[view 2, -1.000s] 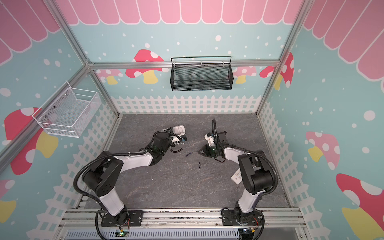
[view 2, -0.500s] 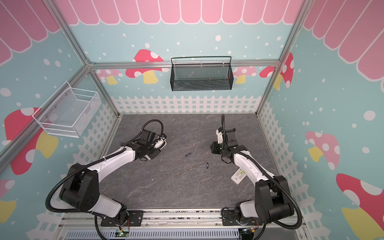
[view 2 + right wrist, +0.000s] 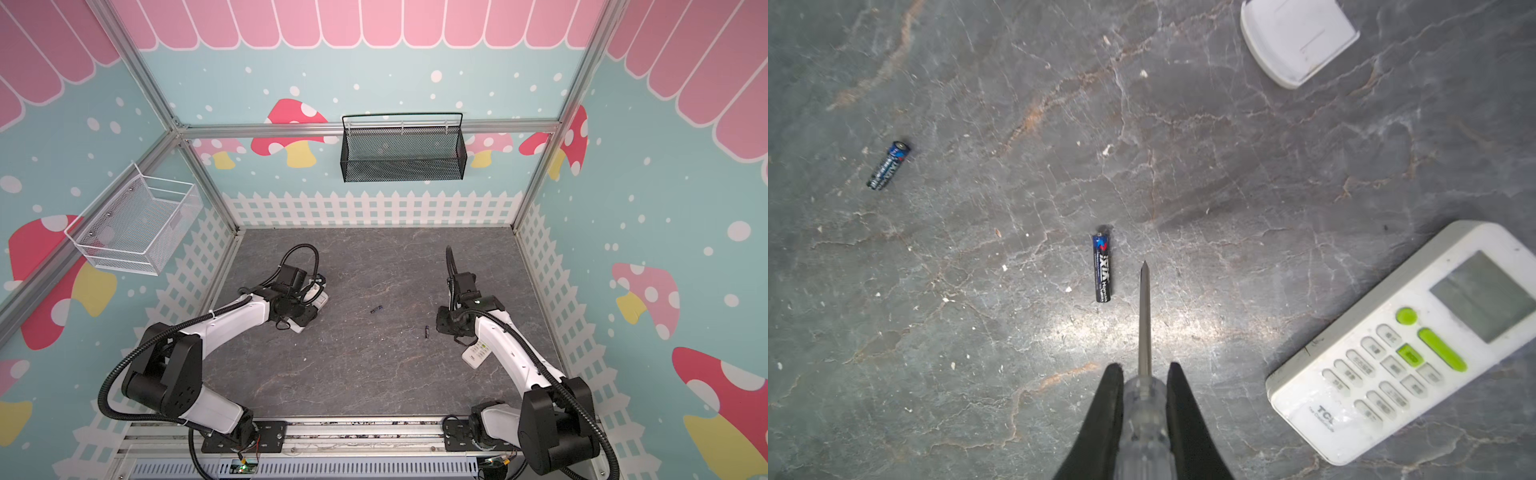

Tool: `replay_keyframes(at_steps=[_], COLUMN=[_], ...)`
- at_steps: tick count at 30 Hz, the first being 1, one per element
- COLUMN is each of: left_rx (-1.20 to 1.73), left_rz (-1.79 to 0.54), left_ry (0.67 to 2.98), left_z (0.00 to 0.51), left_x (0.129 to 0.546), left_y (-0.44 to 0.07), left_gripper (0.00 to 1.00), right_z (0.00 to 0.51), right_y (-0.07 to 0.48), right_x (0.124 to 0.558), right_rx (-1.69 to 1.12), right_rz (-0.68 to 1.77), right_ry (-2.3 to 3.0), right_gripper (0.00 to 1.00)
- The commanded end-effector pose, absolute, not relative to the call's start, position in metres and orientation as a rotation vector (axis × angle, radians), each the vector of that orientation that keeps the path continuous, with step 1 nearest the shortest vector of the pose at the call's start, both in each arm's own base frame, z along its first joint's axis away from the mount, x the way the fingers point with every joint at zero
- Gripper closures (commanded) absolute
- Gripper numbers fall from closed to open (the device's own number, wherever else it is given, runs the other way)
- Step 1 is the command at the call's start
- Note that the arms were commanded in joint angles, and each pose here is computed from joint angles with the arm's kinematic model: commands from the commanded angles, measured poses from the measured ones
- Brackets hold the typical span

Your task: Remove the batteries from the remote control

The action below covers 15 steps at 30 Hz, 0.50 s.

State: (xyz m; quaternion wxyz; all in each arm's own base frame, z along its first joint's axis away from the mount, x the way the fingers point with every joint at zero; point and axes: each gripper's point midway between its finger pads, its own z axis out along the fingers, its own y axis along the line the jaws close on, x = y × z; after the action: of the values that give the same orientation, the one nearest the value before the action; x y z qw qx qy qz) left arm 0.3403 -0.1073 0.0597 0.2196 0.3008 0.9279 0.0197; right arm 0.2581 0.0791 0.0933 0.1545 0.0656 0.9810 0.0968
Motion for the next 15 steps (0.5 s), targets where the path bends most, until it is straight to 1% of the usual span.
replay_keyframes(at_steps=[1,3,12,15], left_rx=[0.788,0.785,0.761,0.759], left_rz=[0.026,0.03,0.035,0.033], left_ry=[2.591,2.597,2.64,2.649], left_z=[0.054,0.049,0.036,0.032], left_x=[0.342,0.342,0.343,0.343], left_y=[-0.109,-0.108,-0.106,-0.105], left_gripper=[0.88,0.85,0.81,0.74], right_z=[0.08,0.078,0.069,0.069], right_y=[0.079,0.08,0.082,0.081], right_x=[0.238,0.239,0.245,0.245], right_rx=[0.2,0.184,0.158,0.155], right_rz=[0.295,0.3,0.3,0.288], right_ry=[2.896,2.896,2.9,2.897], right_gripper=[1.0,1.0,1.0,1.0])
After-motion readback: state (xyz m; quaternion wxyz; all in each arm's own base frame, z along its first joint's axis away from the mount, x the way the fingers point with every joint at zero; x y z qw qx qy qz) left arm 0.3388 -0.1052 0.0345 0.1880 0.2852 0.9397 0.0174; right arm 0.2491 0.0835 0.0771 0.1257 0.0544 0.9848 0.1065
